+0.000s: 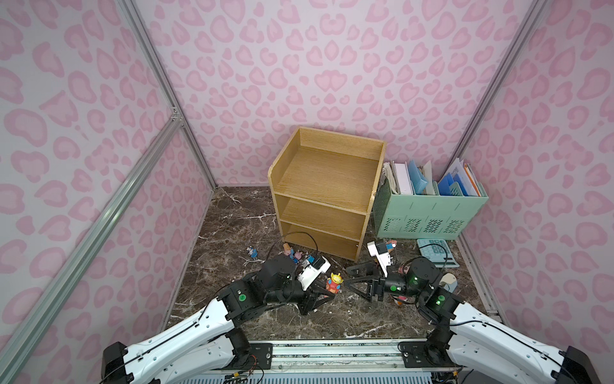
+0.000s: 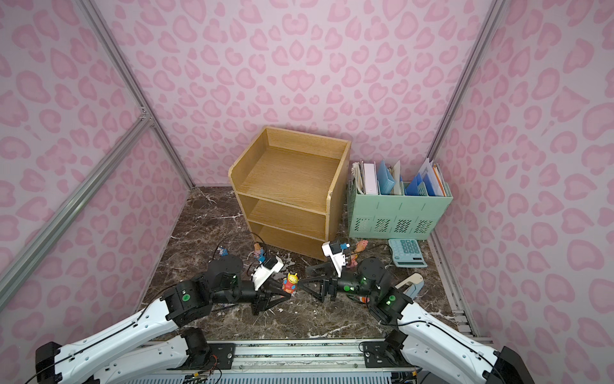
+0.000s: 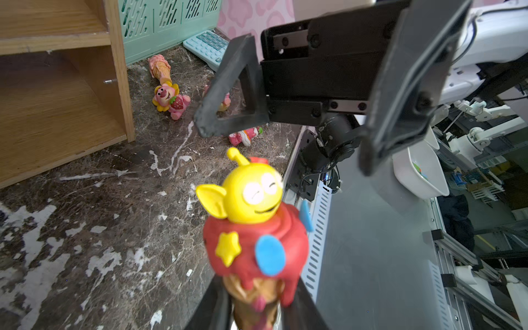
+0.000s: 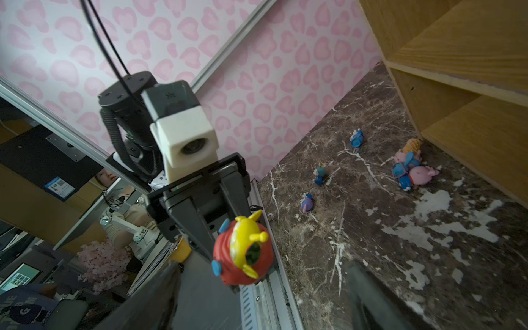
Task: Organize plastic toys on shelves
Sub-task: Pick up the plastic toy at the center of the board.
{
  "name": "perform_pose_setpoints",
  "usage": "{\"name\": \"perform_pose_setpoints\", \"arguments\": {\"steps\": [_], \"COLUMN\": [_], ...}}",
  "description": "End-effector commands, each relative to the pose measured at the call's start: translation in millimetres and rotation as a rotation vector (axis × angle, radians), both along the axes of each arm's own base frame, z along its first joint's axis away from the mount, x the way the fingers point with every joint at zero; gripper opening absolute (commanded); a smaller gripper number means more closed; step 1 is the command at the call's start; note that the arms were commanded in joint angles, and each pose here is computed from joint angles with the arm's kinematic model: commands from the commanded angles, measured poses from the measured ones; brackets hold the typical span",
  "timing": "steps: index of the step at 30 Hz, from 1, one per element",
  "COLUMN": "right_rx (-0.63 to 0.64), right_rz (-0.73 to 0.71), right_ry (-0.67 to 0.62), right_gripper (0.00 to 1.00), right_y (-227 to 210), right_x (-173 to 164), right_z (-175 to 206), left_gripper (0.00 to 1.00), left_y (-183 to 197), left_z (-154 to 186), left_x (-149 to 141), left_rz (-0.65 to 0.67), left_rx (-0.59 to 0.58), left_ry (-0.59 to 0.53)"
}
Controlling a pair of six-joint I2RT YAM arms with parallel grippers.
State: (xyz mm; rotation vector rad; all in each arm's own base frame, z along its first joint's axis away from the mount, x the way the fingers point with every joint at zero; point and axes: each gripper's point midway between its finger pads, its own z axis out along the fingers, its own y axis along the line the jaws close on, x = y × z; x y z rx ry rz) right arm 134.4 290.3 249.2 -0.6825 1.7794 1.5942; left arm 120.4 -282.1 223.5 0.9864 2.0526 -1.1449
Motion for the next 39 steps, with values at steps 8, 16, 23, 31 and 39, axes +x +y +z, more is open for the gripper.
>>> {"name": "perform_pose_setpoints", "arguments": {"steps": [8, 16, 23, 31, 39], "right_rx": [-0.007, 0.017, 0.025, 0.017, 0.006], "right_rz": [0.068, 0.058, 0.040, 0.052, 0.067], "right_ry": [-0.027, 0.051, 0.060, 0.074, 0.079], "right_gripper": [0.87, 0.65, 0.55, 0.48, 0.31], "right_y": [19.9, 24.8, 19.4, 21.5, 26.8], "right_x": [-4.8, 0.5, -1.3, -4.2, -4.7], "right_z": [7.8, 6.5, 9.6, 3.2, 0.9], "left_gripper": [0.24, 0.23, 0.23, 0.23, 0.24], "left_y": [-4.7, -7.1, -3.5, -2.8, -3.1], "left_z": [-2.6, -9.7, -9.5, -10.3, -10.4], "left_x": [-4.2, -3.2, -0.2, 0.5, 1.0], "left_rz": [-0.046, -0.051, -0.027, -0.020, -0.018], "left_rx": [0.006, 0.036, 0.044, 0.050, 0.056], "left_ry": [0.001, 0.020, 0.003, 0.008, 0.011]}}
